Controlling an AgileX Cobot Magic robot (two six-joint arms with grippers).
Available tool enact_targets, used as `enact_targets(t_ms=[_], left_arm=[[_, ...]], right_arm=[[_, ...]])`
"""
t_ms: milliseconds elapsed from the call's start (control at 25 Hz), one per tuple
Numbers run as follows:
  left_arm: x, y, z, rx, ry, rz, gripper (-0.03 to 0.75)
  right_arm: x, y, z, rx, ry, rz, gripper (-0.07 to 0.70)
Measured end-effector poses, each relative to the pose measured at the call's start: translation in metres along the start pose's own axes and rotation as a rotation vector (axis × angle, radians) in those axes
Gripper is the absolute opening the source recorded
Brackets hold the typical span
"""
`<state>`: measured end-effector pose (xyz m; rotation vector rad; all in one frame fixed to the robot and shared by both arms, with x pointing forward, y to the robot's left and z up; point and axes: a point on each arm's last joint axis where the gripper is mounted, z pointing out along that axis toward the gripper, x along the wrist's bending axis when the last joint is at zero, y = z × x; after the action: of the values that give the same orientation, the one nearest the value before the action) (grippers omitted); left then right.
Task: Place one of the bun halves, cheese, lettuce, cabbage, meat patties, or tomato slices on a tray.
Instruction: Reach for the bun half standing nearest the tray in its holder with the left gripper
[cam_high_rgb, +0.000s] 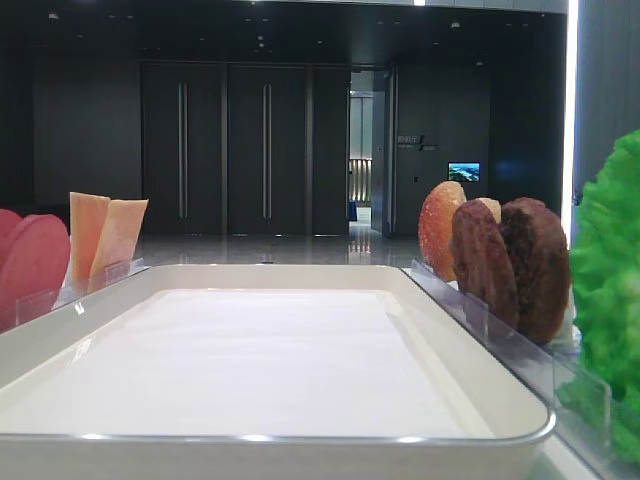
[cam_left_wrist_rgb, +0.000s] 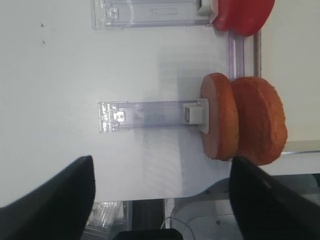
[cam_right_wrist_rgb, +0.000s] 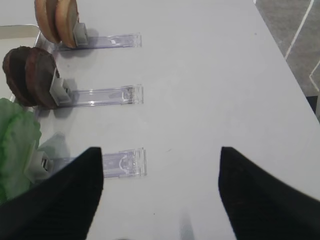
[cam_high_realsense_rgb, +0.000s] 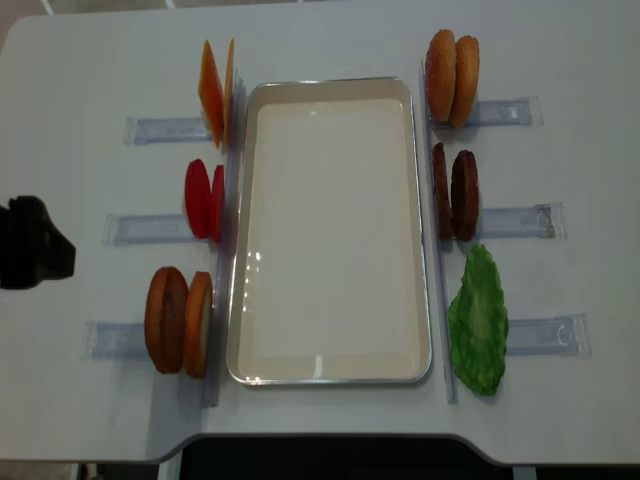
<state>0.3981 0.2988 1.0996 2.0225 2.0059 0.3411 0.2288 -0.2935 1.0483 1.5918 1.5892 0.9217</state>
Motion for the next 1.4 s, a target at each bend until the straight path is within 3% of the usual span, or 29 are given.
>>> enact_targets(t_ms=[400, 720, 1400], left_arm=[[0.006, 0.020, 0.023, 0.102, 0.055, 0.019, 0.643], [0.004, 0.020, 0.024, 0.104, 0.072, -0.015, 0.643], [-0.072, 0.007, 0.021, 0.096, -0.008, 0.003, 0.643]], right_arm=[[0.000, 0.000, 0.000, 0.000, 0.000, 0.000, 0.468], [0.000, 0.000, 0.000, 0.000, 0.000, 0.000, 0.468], [0.000, 0.000, 0.000, 0.000, 0.000, 0.000, 0.468]])
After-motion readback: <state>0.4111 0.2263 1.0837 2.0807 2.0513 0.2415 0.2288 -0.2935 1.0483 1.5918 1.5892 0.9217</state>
